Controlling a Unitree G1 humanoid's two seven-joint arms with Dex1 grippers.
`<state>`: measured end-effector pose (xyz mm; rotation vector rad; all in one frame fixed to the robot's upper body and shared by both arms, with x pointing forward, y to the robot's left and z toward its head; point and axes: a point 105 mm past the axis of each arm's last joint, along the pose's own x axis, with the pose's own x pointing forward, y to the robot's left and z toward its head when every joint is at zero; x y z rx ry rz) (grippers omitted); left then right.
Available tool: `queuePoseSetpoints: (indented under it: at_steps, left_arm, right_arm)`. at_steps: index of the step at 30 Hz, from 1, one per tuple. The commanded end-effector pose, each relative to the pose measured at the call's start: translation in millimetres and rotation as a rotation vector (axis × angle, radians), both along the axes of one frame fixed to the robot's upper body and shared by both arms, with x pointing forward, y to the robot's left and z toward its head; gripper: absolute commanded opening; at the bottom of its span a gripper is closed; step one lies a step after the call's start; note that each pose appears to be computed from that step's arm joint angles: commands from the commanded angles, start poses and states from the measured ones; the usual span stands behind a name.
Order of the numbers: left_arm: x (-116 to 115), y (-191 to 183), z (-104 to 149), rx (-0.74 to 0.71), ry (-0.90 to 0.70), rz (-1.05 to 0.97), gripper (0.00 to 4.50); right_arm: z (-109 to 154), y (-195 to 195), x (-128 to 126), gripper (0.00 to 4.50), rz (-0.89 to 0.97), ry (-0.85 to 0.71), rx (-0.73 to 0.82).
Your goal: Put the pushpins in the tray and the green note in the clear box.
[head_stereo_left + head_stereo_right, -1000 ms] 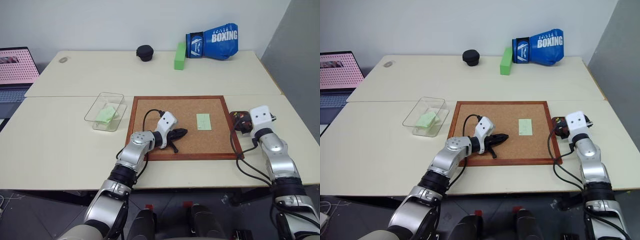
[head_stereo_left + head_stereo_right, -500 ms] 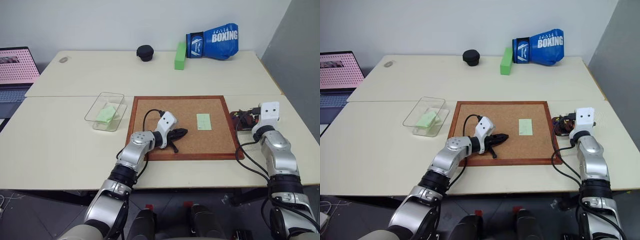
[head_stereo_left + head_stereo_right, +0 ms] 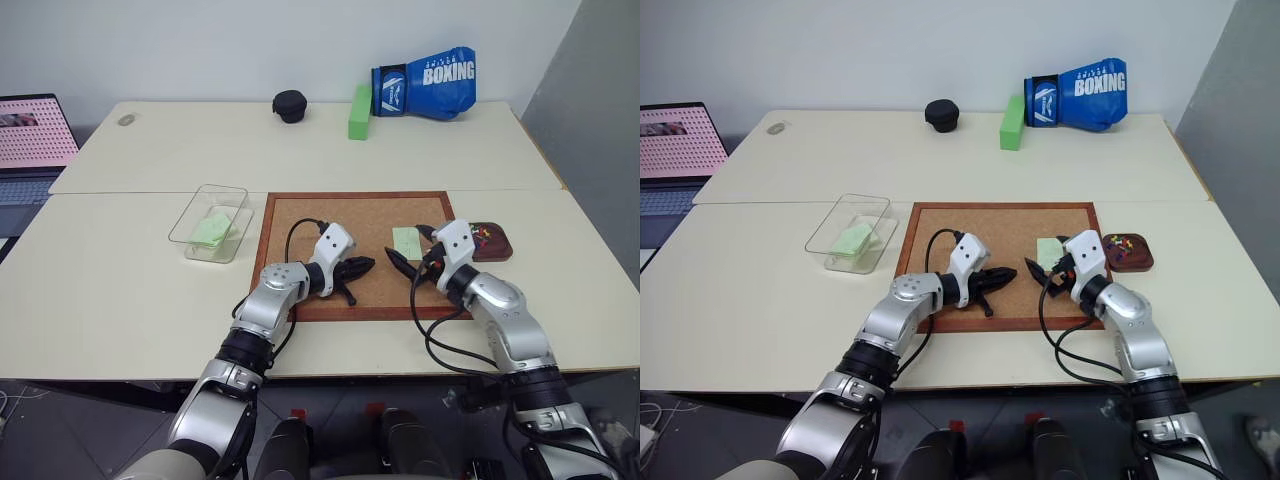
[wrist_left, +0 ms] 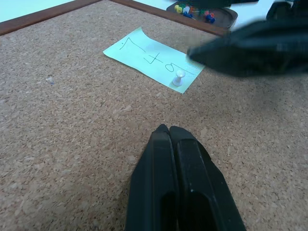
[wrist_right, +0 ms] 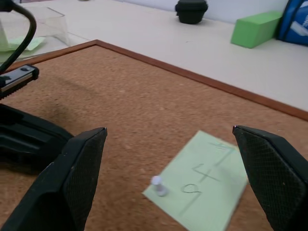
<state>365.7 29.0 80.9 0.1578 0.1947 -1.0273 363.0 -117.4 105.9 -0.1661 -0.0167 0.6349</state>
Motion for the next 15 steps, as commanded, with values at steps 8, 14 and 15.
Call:
queuePoseSetpoints:
  at_steps: [8,14,15]
  left_arm:
    - [0,8,-6,0.016,0.013,0.03,0.0]
    - [-2,9,-8,0.013,0.017,0.039,0.0]
    - [-2,9,-8,0.013,0.017,0.04,0.0]
  right_arm:
    - [-9,7,8,3.75,0.051,0.01,-0.088]
    - [-11,6,7,2.56,0.056,0.011,-0.095]
    - [-11,5,7,2.34,0.054,0.011,-0.097]
